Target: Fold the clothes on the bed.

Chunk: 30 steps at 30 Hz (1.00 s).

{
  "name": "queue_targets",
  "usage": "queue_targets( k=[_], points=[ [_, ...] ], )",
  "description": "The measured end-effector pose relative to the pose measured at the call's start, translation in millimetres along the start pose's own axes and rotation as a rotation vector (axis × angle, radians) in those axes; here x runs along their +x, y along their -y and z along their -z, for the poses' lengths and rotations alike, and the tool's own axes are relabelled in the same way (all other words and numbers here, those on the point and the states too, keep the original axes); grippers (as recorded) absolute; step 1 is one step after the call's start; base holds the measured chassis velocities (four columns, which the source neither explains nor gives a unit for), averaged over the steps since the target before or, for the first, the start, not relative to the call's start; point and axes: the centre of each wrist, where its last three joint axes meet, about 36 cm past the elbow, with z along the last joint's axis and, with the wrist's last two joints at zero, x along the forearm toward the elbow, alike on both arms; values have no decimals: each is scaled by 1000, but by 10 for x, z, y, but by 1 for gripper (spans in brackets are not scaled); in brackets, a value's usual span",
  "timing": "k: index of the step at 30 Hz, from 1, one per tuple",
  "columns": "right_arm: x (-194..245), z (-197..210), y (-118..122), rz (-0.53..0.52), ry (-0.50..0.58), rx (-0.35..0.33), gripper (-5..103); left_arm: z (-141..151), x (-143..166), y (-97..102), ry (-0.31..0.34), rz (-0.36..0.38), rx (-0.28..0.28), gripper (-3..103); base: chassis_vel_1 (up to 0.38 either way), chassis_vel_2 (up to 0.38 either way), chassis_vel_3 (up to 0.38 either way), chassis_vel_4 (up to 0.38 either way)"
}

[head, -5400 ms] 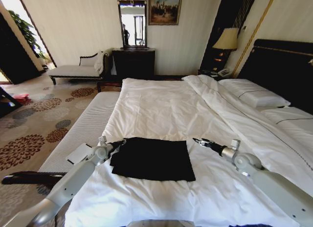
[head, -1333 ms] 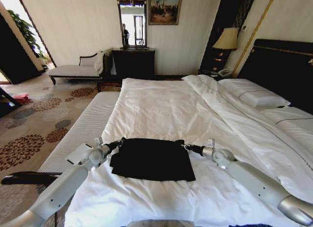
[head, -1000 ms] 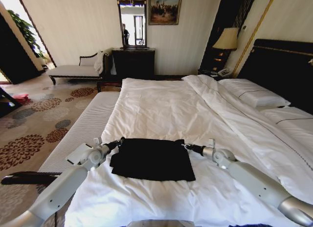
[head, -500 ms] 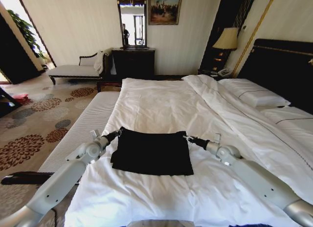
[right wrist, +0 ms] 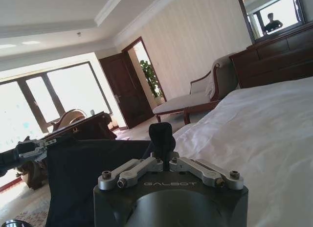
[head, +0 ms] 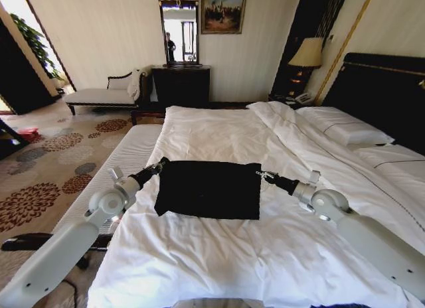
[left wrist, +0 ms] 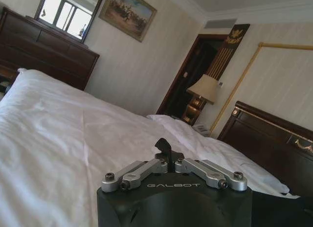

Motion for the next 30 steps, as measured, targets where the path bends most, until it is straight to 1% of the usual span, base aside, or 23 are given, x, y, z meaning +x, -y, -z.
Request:
queue_targets(
  k=[4,5,7,8,12,15,16,18,20,22,24,25,26,28,29,30],
  points=[
    [52,226,-222,33,27,35,1,92,207,195,24,-33,-9,2,0,0,0,0],
    [52,226,-222,33,27,35,1,92,207,195,24,-33,-9,2,0,0,0,0],
    [82,279,-288,45,37,48,1,119,270,277,33,-48,-11,2,0,0,0,0],
    [115,306,-334,63,53,60,1,163,318,339,48,-56,-6,2,0,0,0,0],
    [162,336,-370,91,79,79,1,241,365,386,69,-57,4,2,0,0,0,0],
    [250,385,-473,94,84,90,1,317,422,473,82,-64,10,2,0,0,0,0],
    [250,385,-473,94,84,90,1,317,422,473,82,-64,10,2,0,0,0,0],
    [289,386,-535,96,81,85,1,334,462,544,85,-78,16,2,0,0,0,0],
    [365,372,-685,86,68,57,1,334,528,649,83,-92,26,2,0,0,0,0],
    [381,360,-728,81,61,48,1,326,551,676,80,-92,32,2,0,0,0,0],
    [397,321,-763,60,44,28,1,289,570,679,68,-84,43,2,0,0,0,0],
    [391,279,-720,39,34,13,1,254,554,638,59,-71,49,2,0,0,0,0],
    [391,279,-720,39,34,13,1,254,554,638,59,-71,49,2,0,0,0,0],
    [388,230,-594,3,23,-7,1,211,500,526,50,-35,53,2,0,0,0,0],
    [385,209,-435,-32,18,-19,1,167,411,360,42,6,59,2,0,0,0,0],
    [385,209,-435,-32,18,-19,1,167,411,360,42,6,59,2,0,0,0,0]
  ],
)
